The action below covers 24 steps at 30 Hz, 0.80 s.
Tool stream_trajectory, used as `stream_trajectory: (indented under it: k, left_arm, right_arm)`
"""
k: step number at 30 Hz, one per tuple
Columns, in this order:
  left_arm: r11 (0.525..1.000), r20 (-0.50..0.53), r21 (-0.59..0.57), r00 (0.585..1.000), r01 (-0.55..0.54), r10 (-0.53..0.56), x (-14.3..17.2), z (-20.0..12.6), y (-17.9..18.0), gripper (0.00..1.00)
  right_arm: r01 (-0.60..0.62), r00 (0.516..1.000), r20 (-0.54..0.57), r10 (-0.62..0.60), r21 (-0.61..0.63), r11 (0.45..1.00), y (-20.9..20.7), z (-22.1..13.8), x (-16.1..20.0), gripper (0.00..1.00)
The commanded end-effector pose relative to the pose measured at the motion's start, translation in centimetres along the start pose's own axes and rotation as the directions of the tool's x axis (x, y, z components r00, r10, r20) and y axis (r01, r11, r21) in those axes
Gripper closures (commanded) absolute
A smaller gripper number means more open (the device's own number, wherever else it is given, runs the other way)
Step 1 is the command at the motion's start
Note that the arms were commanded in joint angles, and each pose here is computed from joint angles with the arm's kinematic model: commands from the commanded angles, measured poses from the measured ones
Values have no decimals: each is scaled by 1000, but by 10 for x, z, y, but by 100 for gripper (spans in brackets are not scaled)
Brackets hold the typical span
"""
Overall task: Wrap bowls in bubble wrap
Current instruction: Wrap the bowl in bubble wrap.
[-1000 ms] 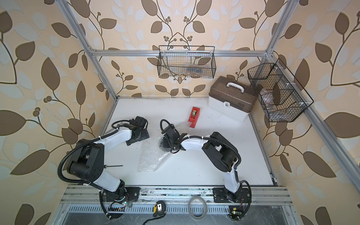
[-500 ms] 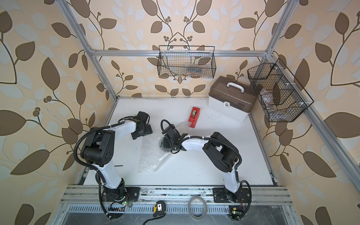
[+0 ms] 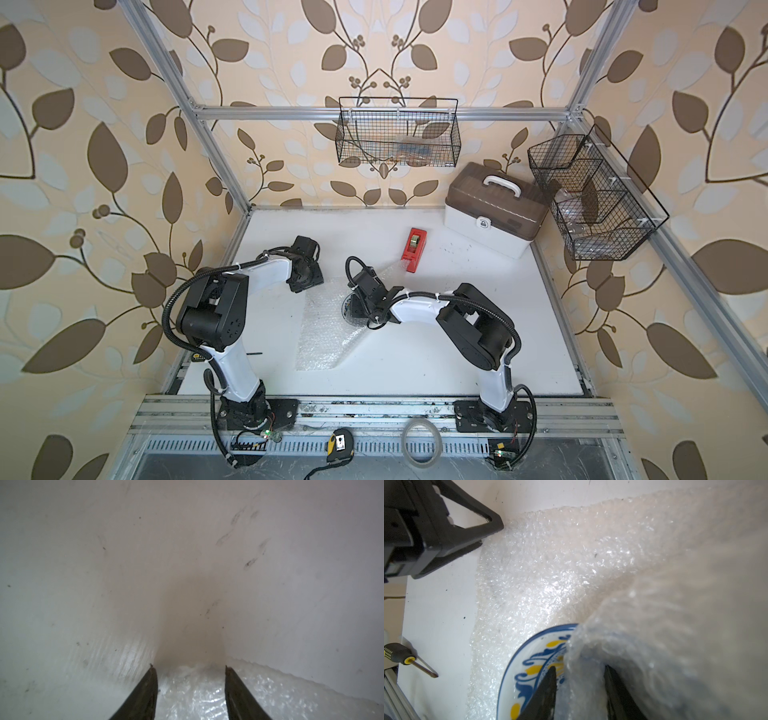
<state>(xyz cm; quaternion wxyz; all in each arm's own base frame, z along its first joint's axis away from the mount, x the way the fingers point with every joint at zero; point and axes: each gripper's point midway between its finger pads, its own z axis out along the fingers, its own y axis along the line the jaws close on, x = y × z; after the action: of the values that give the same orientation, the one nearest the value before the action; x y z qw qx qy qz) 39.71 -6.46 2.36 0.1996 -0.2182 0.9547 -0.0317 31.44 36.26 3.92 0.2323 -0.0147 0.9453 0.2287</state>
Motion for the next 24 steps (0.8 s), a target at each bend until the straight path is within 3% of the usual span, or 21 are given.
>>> stream_trajectory:
  k: [1,6,11,18,24]
  left_arm:
    - [998,-77,54,997,16,-12,25,-2,0,57]
    - [995,-85,93,996,38,-31,33,-9,-1,76]
    - [989,-71,142,997,51,-41,32,-24,-7,99]
    - [984,-80,166,996,58,-45,38,-32,-8,100]
    - [977,-68,201,996,69,-57,43,-46,-11,100]
  right_arm:
    - [-16,1000,-18,16,17,1000,-7,-6,6,60]
    - [-24,1000,-11,24,5,1000,-4,-10,3,59]
    - [-32,999,2,32,-13,999,2,-20,-2,51]
    - [-34,998,52,38,-69,997,17,-50,-17,43]
    - [-27,997,75,31,-55,998,14,-65,-21,42]
